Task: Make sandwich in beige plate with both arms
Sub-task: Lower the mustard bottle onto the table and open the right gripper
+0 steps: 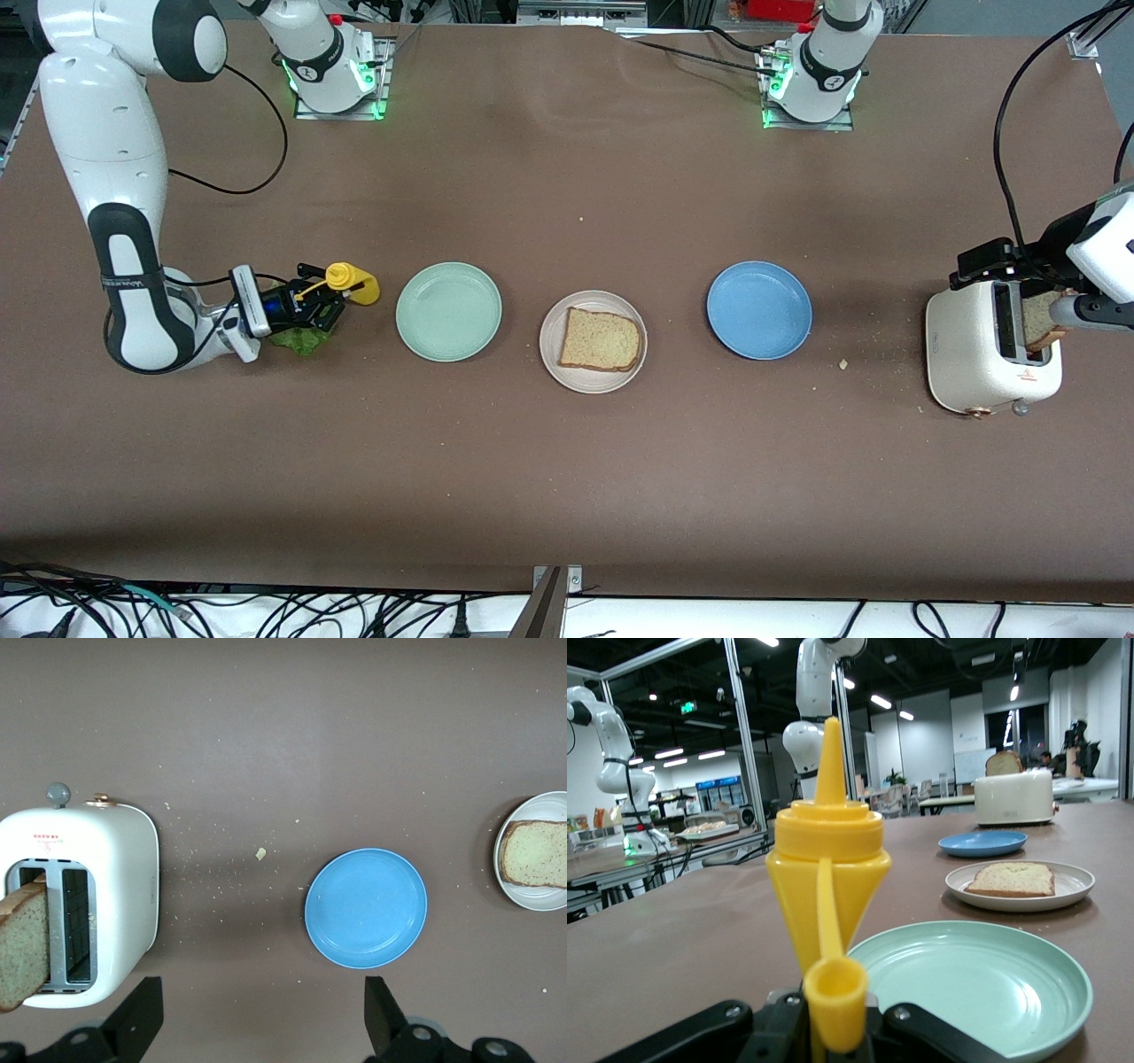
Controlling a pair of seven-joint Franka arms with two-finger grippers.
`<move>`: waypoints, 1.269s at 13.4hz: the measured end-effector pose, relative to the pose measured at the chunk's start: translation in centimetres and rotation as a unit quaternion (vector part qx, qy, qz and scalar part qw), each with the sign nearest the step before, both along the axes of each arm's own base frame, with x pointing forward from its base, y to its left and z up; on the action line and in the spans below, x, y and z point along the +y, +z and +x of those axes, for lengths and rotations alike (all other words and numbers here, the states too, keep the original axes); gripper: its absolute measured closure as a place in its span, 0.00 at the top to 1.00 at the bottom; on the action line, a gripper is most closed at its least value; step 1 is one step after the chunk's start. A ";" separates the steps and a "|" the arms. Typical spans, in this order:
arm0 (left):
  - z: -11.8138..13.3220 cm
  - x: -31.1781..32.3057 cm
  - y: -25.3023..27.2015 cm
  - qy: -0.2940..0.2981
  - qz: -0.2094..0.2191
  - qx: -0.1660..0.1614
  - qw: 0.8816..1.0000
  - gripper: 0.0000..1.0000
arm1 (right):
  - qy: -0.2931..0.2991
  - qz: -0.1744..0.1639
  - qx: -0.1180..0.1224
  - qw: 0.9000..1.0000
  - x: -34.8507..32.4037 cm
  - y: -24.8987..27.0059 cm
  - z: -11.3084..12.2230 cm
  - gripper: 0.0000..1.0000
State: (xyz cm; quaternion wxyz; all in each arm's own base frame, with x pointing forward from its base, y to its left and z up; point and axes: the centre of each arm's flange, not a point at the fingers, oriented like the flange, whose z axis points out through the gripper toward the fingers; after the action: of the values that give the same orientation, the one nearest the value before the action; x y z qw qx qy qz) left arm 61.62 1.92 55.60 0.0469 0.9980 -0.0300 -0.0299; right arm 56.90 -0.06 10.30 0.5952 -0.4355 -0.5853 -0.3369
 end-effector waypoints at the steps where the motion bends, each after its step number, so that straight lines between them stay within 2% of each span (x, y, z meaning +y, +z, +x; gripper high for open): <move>1: 0.0 0.0 0.0 0.000 0.000 0.000 1.000 1.00 | -0.001 0.003 0.002 1.000 0.0 -0.7 -0.2 0.05; 5: 0.0 0.0 0.0 0.000 0.000 0.000 1.000 1.00 | -0.003 0.003 0.002 1.000 -0.2 -1.6 -0.3 0.05; 7: 0.0 0.0 0.0 0.000 0.000 0.000 1.000 1.00 | -0.004 -0.002 -0.001 1.000 -0.2 -1.4 0.0 0.20; 11: 0.0 0.0 0.0 0.000 0.000 0.000 1.000 1.00 | -0.003 -0.013 0.010 1.000 -0.3 -1.2 0.4 0.63; 14: 0.0 0.0 0.0 0.000 0.000 0.000 1.000 1.00 | 0.012 -0.063 0.033 0.997 -1.8 0.3 1.6 0.95; 17: 0.0 0.0 0.0 0.000 0.000 0.000 1.000 1.00 | 0.007 -0.144 0.071 0.987 -5.1 4.4 3.2 0.96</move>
State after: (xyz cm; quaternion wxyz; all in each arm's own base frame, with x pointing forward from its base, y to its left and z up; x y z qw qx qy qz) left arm 61.62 1.89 55.60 0.0469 0.9980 -0.0302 -0.0299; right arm 60.07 -5.20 14.72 0.5687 -0.5349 -0.5873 -0.2134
